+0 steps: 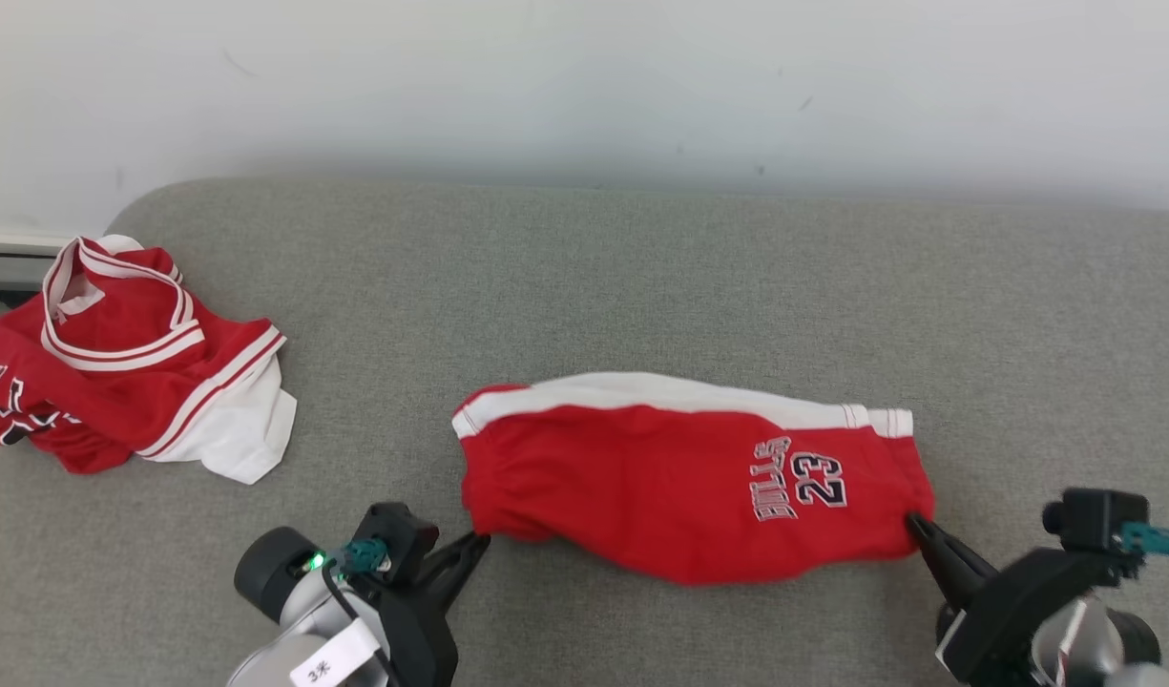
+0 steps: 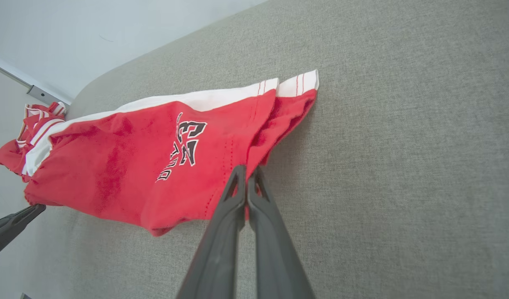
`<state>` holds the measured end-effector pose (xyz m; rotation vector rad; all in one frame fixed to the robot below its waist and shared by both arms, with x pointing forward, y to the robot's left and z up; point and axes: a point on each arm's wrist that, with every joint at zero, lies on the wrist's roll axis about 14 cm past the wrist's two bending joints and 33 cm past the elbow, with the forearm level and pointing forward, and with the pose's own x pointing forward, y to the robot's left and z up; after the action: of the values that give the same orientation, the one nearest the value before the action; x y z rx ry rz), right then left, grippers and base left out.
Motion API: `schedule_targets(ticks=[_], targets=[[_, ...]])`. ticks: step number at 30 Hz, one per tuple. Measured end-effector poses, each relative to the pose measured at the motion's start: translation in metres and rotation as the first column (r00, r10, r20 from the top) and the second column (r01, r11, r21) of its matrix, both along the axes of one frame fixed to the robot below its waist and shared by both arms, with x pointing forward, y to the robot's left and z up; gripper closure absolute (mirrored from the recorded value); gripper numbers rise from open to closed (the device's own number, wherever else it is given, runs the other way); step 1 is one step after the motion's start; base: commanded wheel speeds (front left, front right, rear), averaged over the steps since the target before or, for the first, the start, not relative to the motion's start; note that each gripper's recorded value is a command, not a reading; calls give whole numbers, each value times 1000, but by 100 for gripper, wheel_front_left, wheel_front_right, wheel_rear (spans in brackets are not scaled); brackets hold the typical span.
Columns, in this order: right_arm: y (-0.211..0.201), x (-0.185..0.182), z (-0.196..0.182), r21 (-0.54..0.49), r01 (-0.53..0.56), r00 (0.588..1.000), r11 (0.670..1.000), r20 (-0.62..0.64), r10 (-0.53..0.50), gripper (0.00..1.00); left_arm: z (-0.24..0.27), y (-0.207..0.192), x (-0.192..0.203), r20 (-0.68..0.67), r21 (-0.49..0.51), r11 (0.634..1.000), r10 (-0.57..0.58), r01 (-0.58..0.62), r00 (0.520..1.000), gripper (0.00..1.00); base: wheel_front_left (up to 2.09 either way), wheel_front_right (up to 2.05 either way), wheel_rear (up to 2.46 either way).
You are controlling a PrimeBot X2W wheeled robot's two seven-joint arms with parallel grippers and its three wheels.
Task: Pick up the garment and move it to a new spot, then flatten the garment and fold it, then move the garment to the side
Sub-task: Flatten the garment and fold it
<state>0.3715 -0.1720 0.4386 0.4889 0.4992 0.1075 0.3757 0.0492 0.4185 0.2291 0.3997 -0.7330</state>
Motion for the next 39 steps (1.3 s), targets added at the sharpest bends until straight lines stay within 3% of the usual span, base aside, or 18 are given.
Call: schedule_targets(ticks=[6,19,20,21,22,23,31,35,39], targets=[[-18,-28,2,-6,57,998,998,-34,-57,100,-4,4,-18,-43,39,998,-38,40,998,100,0,0,0],[-22,-44,-1,-5,86,989,996,-124,-86,100,-20,9,-48,-189,77,996,-30,45,982,100,0,0,0],[-21,-47,-4,-6,85,986,996,-141,-85,99,-21,10,-49,-191,84,996,-26,43,981,71,0,0,0],[-20,-50,-7,-5,83,984,997,-157,-83,99,-20,12,-48,-193,90,995,-17,35,981,71,0,0,0],[-19,-51,-8,-4,80,982,997,-169,-79,59,-19,12,-48,-191,90,996,-10,28,982,15,0,0,0],[-19,-52,-9,-4,77,981,997,-178,-77,0,-17,12,-47,-191,91,996,-7,24,982,0,0,0,0],[-19,-58,-15,-59,39,973,998,-224,-51,0,-18,25,-51,-210,119,992,65,-40,975,0,0,0,0],[-38,-60,-10,-121,77,974,990,-203,-101,0,-9,34,-49,-206,51,986,169,-162,964,0,0,0,0],[-57,-55,10,-145,151,980,978,-106,-167,0,28,39,-28,-119,-109,952,272,-285,955,0,0,0,0]])
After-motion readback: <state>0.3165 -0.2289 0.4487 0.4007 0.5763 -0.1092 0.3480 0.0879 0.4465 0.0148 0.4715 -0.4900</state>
